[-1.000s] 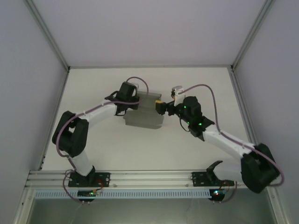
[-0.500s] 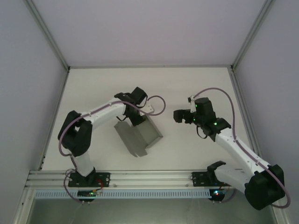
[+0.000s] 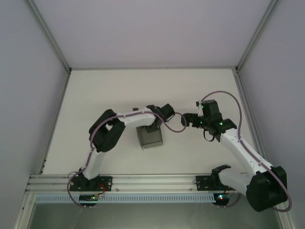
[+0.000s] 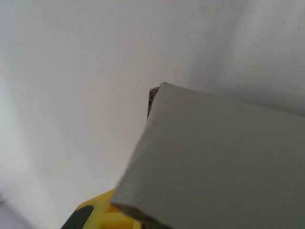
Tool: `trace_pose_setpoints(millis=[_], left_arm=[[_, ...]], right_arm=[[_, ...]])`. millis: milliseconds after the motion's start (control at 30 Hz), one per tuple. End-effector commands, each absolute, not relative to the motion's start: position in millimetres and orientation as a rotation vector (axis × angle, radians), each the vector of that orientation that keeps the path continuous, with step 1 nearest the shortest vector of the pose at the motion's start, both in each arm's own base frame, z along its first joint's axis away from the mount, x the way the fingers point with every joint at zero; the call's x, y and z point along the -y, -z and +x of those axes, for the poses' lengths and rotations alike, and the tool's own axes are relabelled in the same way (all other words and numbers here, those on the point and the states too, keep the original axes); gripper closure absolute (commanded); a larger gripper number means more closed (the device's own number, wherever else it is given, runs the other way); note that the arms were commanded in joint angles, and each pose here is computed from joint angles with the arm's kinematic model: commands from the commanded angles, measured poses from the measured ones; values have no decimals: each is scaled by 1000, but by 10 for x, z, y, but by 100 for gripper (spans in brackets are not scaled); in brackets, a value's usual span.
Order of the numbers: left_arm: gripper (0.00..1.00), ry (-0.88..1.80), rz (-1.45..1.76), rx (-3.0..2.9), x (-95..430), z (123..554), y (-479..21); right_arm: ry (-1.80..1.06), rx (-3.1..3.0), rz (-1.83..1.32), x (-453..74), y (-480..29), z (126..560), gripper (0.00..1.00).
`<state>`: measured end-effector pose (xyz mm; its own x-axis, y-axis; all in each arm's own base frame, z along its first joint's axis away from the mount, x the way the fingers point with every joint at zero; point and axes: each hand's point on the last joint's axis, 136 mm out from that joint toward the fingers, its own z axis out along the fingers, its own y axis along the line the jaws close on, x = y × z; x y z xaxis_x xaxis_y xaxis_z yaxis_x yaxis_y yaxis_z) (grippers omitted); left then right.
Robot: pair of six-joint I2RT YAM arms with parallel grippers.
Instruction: Assemble paper box
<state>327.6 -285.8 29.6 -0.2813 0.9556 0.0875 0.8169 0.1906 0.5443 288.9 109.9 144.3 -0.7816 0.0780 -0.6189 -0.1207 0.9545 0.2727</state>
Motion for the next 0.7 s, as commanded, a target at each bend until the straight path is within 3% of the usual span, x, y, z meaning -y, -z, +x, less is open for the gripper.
trace_pose_setpoints(millis=[0,167,400,500,600,633,667], left_arm=[[100,-950,1707,-2156,2649,3335,355],[100,-836,1650,-2179,2765,3322,353],[38,-748,1679,-2103,2848,3328,-135],[27,-723,1680,-2074,2839,3331,-402],[24,-637,1691,-2051,2854,3265,-664],[18,-589,1700,-2035,2881,3229,-751],[3,-544,1712,-2022,2906,3186,-828]], right_arm=[[-438,-2429,-6,-1121,-1464,2916,1],[-475,-2450,14,-1110,-1387,2906,1],[-477,-2437,-10,-1088,-1447,2868,1],[-444,-2423,-33,-1038,-1477,2864,1],[-434,-2408,-85,-1038,-1523,2862,1],[-427,-2397,-90,-1027,-1540,2880,1],[-421,-2393,-82,-1009,-1550,2901,1]])
